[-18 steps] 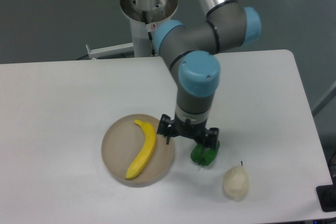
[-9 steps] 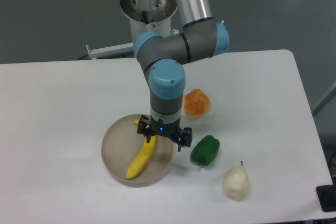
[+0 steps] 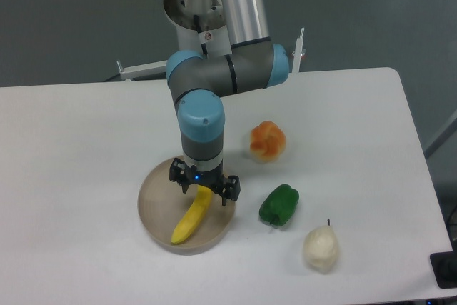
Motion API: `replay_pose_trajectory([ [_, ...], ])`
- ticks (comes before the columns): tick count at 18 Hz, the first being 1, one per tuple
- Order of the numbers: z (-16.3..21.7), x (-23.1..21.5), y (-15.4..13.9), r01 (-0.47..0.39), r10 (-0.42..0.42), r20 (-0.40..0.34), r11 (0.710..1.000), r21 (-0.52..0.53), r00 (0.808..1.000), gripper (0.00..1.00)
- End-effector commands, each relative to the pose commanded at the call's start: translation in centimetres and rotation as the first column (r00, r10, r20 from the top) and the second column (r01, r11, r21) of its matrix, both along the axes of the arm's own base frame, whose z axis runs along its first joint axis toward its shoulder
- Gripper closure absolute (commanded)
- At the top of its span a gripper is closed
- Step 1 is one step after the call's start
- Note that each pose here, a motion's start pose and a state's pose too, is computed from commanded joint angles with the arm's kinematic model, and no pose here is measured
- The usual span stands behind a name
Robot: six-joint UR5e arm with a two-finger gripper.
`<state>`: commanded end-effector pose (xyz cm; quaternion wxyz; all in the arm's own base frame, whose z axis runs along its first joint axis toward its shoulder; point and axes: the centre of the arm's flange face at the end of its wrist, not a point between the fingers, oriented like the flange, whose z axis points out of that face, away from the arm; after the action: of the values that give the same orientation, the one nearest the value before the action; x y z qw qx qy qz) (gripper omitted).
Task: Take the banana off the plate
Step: 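Lower the gripper over the yellow banana's stem end on the plate, then close the gripper on the banana's stem end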
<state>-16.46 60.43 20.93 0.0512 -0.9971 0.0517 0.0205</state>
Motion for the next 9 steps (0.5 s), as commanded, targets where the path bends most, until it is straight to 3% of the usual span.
replay_pose_trajectory([
  [9,-1.3,0.5,0.1,0.003,-0.003,-0.002,1.0,-0.001,1.0,0.01],
])
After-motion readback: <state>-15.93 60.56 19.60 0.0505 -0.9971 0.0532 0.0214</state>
